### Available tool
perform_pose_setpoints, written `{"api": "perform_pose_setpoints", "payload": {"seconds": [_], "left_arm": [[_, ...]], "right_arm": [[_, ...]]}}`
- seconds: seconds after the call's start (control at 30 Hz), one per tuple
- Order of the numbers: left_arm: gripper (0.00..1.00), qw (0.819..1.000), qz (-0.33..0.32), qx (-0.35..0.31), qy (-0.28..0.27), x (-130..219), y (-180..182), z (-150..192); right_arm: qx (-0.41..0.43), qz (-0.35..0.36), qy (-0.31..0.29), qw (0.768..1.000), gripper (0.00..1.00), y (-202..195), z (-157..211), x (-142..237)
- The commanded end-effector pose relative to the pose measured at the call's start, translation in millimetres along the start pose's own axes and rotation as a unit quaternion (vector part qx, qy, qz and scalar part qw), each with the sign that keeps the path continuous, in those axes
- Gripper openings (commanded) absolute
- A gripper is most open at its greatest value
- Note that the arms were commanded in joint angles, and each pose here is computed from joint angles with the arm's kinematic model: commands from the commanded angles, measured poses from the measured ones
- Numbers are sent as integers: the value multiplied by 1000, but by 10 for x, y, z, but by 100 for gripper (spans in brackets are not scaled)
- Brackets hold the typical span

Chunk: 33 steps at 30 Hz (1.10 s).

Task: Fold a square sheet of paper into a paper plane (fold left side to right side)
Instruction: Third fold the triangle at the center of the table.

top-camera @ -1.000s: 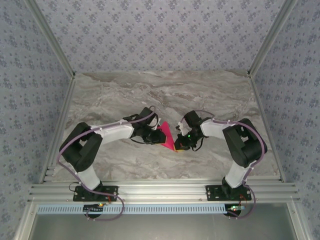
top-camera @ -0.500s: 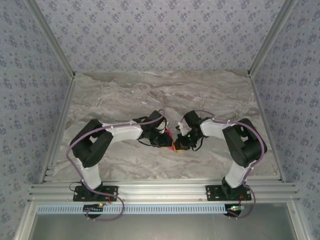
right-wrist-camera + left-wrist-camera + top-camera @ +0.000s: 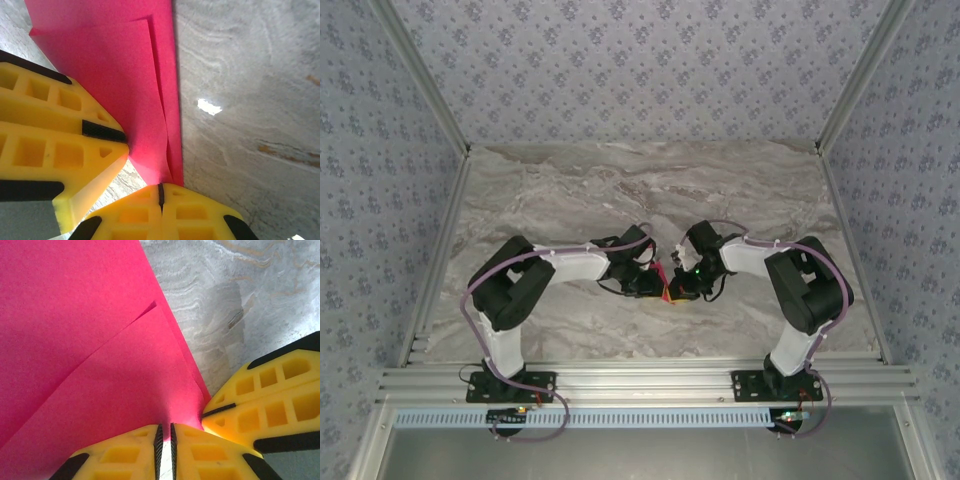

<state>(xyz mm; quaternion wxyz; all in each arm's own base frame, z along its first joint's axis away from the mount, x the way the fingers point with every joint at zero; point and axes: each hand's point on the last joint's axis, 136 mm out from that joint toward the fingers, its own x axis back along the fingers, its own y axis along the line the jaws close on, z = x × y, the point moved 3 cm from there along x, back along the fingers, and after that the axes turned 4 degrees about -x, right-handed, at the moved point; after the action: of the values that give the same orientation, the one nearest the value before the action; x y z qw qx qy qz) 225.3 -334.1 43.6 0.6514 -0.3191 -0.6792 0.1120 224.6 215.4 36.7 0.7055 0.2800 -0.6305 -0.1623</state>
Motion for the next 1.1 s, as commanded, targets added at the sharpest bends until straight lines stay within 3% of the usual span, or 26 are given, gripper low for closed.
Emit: {"api": "perform_pose_setpoints", "payload": {"seconds": [0.0, 0.63, 0.73, 0.9, 1.07], "left_arm": [[15, 997, -76, 14, 11, -40, 370, 59], [15, 988, -144, 62, -14, 593, 1226, 23], [15, 990, -129, 53, -35, 720, 1119, -78], [16, 995, -70, 20, -69, 879, 646, -208], [16, 997, -18, -12, -69, 722, 175, -233]], "right_arm": [[-40, 111, 41, 992, 0, -465, 229, -91], [-46, 118, 44, 991, 0, -507, 261, -83], [-45, 113, 42, 992, 0, -483, 253, -86], [-44, 104, 32, 993, 1, -441, 212, -79], [-46, 95, 22, 994, 2, -392, 162, -74]]}}
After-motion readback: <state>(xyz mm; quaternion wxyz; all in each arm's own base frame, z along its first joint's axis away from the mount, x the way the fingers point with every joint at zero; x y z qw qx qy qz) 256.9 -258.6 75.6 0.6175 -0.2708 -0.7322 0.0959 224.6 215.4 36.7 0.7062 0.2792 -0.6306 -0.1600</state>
